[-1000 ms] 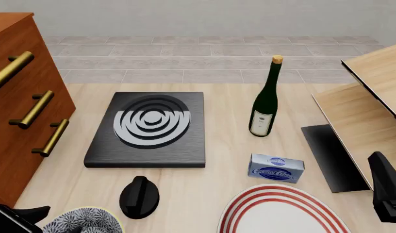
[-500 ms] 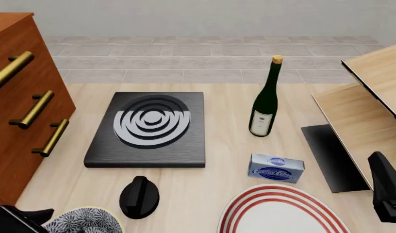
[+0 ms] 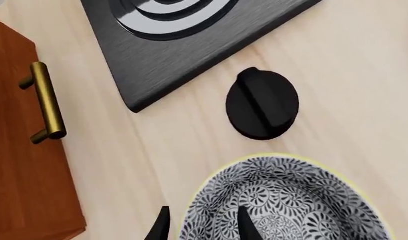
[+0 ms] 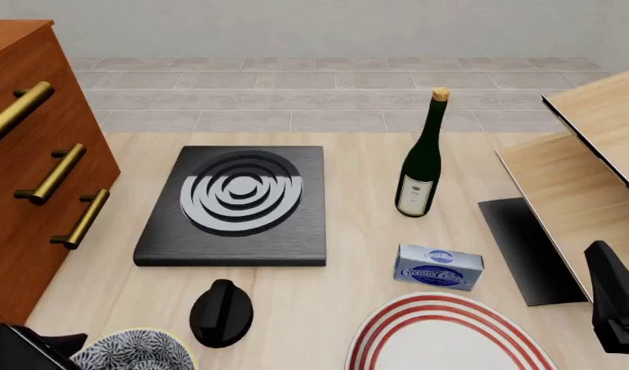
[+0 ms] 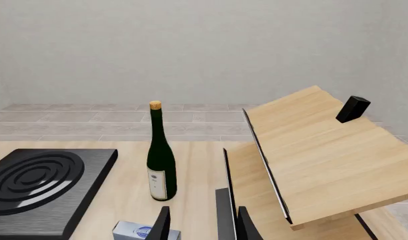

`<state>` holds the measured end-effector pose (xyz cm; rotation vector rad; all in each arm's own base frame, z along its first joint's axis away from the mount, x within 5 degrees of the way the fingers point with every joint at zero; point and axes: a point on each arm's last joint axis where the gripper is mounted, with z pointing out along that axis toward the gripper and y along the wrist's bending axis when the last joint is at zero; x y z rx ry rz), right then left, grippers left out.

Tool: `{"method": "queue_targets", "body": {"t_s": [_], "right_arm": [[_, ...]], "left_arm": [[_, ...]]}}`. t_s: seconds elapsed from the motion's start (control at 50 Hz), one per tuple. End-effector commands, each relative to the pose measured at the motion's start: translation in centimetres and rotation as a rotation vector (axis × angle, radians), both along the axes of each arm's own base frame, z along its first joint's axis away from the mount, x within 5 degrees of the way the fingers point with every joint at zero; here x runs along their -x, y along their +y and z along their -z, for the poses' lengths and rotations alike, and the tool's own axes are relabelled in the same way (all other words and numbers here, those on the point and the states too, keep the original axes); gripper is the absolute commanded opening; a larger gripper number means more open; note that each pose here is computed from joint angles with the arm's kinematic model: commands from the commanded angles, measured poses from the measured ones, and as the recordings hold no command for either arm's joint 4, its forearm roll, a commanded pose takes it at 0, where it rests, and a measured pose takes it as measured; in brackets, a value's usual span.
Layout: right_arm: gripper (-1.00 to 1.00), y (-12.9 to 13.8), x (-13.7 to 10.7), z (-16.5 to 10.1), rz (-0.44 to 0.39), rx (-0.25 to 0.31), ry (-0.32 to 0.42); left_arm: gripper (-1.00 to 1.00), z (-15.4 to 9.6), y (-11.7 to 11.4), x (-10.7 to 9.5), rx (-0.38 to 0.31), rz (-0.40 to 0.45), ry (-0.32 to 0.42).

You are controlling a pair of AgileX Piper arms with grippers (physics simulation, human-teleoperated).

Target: Put the bowl on the stove.

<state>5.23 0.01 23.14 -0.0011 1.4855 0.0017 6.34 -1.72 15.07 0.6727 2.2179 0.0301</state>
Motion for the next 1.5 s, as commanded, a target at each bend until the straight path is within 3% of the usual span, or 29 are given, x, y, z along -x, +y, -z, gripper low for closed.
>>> {"method": "queue_targets", "body": {"t_s": [0.02,0.46,0.62,0.64,0.68,0.88,1.06,1.36,1.5], "right_arm": [[1.0,0.0,0.0,0.0,0.0,0.0,0.0],[1.0,0.0,0.0,0.0,0.0,0.0,0.0],[1.0,0.0,0.0,0.0,0.0,0.0,0.0],[1.0,0.0,0.0,0.0,0.0,0.0,0.0],[1.0,0.0,0.0,0.0,0.0,0.0,0.0],[1.0,0.0,0.0,0.0,0.0,0.0,0.0],[1.0,0.0,0.0,0.0,0.0,0.0,0.0],[1.0,0.0,0.0,0.0,0.0,0.0,0.0],[1.0,0.0,0.0,0.0,0.0,0.0,0.0]], "left_arm": [[1.0,0.1,0.0,-0.5,-0.014,-0.004,0.011],[1.0,0.5,-0.2,-1.6,-0.016,-0.029,0.048],[1.0,0.4,-0.2,-0.5,-0.018,0.009,0.047],[-1.0,-0.1,0.1,0.9,-0.006,0.038,-0.024],[-1.0,0.3,0.0,0.8,-0.019,0.042,0.032],[-1.0,0.1,-0.1,1.1,-0.044,0.117,-0.016],[-1.0,0.4,-0.3,2.1,-0.048,0.22,0.013],[-1.0,-4.0,-1.0,0.5,0.038,0.147,-0.04],[-1.0,-5.5,-1.3,-0.2,0.091,0.106,-0.031]]}}
